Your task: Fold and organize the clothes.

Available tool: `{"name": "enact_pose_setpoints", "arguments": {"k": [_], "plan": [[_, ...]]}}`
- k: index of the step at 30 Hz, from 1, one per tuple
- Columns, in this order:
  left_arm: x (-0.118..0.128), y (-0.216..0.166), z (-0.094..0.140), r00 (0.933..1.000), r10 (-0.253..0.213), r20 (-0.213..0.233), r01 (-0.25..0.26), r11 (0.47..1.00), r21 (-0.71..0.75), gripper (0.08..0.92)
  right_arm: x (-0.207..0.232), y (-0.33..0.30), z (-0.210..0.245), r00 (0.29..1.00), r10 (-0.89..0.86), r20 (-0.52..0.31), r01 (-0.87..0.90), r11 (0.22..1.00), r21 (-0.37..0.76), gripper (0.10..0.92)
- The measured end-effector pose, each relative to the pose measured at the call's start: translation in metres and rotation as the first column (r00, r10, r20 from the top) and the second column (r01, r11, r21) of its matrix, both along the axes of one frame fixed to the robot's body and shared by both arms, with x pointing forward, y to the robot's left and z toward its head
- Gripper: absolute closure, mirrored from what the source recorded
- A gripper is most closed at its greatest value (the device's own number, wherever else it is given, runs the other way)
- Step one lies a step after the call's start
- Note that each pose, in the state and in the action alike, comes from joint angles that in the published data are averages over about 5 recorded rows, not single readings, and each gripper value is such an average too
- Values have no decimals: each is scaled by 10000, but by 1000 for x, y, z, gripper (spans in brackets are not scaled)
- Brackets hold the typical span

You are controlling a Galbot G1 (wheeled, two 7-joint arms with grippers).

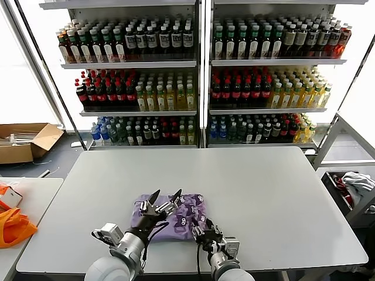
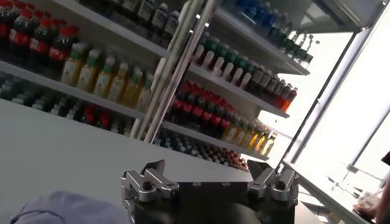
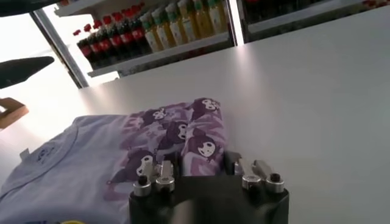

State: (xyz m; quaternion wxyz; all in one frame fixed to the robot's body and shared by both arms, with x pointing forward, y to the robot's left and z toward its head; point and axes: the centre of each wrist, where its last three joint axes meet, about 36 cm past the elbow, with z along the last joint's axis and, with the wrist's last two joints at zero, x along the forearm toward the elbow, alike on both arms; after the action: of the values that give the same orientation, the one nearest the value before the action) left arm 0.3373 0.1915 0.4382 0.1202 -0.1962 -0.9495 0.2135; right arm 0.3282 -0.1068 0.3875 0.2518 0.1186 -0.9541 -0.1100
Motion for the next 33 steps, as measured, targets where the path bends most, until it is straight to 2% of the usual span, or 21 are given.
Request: {"name": "enact_pose_setpoints", "arguments": {"k": [11,14,33], "plan": [[-4,4,-10,10000,-1,-45,1,9999,116,177,-10,-23,6,9979,224,611,-197,9988,-443,846],[-2,8,-11,10000,15,16,-15,9998,197,177,-9,-32,7,9973,203,706,-167,9986,-502,892],[20,44,-26,9977,643,224,-658,9949,762,177,-11,-111,12,9958,-470,785,541,9943,-914,890]]}}
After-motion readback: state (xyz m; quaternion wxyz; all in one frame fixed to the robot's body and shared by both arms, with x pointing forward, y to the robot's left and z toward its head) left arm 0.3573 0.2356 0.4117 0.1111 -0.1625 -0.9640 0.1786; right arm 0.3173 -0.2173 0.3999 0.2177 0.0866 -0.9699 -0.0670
